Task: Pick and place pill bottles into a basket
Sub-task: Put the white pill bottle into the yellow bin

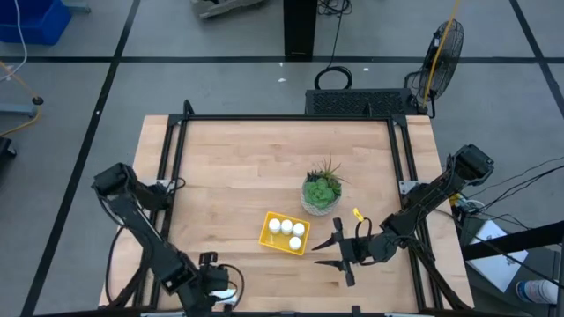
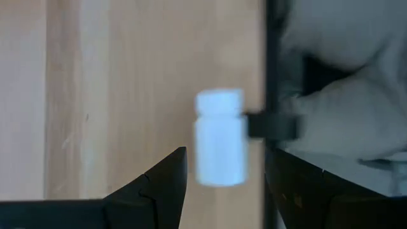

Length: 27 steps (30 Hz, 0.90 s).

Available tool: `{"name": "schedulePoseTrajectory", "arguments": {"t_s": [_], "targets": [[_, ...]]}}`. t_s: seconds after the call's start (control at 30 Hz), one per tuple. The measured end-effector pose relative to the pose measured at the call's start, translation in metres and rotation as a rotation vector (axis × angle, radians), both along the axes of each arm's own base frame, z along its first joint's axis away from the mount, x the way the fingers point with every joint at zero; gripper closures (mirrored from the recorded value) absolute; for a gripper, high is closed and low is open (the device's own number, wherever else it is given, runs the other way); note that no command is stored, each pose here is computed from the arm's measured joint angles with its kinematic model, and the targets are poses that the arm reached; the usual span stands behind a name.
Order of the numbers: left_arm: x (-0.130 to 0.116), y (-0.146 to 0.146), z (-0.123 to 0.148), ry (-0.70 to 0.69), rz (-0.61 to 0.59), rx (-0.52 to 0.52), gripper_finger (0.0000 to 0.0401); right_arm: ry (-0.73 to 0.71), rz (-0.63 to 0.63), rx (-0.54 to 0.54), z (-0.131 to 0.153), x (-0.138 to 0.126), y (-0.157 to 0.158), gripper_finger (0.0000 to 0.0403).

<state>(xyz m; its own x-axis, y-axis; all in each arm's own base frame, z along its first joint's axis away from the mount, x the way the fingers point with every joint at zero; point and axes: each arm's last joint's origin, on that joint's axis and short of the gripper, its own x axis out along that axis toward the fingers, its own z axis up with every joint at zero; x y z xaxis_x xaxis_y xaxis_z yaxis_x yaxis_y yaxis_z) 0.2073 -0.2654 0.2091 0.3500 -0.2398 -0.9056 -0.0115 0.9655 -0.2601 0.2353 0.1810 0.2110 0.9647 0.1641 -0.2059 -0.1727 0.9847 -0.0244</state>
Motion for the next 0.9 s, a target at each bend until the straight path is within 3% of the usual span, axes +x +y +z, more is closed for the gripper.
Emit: {"name": "schedulePoseTrajectory", "arguments": {"t_s": [0.37, 0.9], "targets": [[-0.012, -0.019, -0.027, 0.015, 0.055, 0.058, 0.0187, 0.011, -0.012, 0.028, -0.001, 0.001, -0.001, 0.0252], [-0.019, -0.027, -0.027, -0.009, 0.061, 0.055, 0.0187, 0.033, -0.016, 0.026, -0.003, 0.000, -0.002, 0.0252]]}}
